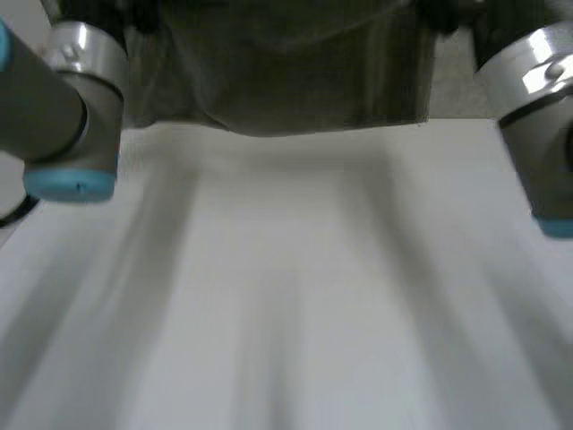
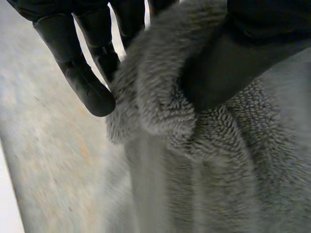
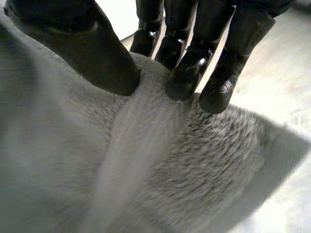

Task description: Fold the towel.

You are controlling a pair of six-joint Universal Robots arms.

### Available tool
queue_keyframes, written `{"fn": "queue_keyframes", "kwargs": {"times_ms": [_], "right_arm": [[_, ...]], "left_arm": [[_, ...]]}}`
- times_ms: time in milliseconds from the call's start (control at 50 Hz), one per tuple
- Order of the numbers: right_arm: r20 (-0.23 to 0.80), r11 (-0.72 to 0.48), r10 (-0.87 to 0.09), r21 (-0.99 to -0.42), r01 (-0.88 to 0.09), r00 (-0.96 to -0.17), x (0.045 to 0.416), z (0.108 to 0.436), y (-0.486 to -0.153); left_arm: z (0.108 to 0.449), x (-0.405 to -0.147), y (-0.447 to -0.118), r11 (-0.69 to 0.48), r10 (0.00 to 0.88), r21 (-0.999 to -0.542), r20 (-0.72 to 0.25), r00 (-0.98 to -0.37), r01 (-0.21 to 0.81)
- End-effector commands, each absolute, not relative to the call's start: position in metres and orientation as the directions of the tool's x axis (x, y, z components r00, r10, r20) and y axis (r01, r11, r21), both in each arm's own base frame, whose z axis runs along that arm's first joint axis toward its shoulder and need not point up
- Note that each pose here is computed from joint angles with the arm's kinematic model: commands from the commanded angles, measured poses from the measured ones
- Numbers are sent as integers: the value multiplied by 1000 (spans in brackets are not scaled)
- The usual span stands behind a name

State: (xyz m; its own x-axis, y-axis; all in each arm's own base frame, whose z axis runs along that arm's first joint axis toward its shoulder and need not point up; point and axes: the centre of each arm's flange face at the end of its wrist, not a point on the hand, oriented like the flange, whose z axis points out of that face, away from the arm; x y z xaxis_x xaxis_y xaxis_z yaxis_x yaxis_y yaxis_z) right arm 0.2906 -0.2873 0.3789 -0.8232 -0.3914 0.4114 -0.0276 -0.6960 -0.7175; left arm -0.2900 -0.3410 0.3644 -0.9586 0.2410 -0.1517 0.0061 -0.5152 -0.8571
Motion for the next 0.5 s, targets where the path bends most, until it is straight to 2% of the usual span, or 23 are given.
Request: {"fn": "queue_keyframes", "kwargs": {"times_ms": [20,40,80,100,120,140,180,200,240,260,300,360,500], "right_arm": [[461,-472,-559,-860,-193,-689,308,303,-274],[461,-472,-559,-860,-193,-689,308,303,-274],[490,-417,-581,-865,-280,-650,304,275,-267],[490,-416,-581,-865,-280,-650,304,275,-267],[503,-392,-592,-862,-321,-630,302,262,-262],[503,-391,-592,-862,-321,-629,302,262,-262],[526,-333,-618,-848,-412,-584,298,231,-256],[526,-333,-619,-848,-412,-584,298,231,-256],[541,-278,-654,-822,-497,-529,292,203,-248],[541,-278,-654,-822,-497,-528,292,203,-248],[563,-249,-675,-782,-571,-477,284,188,-240],[567,-235,-691,-763,-602,-448,281,180,-234],[554,-216,-705,-762,-611,-442,276,175,-224]], "left_arm": [[271,-288,-303,-282,364,-947,-255,-896,155],[271,-288,-303,-281,364,-947,-255,-896,156],[237,-284,-285,-214,398,-941,-329,-856,262],[237,-284,-285,-214,399,-941,-330,-856,263],[220,-280,-277,-182,408,-928,-372,-833,325],[219,-280,-277,-182,408,-928,-373,-833,326],[190,-271,-262,-135,426,-886,-456,-781,444],[190,-271,-262,-134,426,-886,-457,-781,445],[171,-264,-249,-105,446,-845,-512,-734,525],[171,-264,-249,-105,446,-845,-512,-734,525],[156,-260,-234,-76,479,-823,-525,-704,563],[150,-263,-218,-60,520,-813,-520,-678,579],[169,-266,-192,-61,571,-805,-513,-641,590]]}}
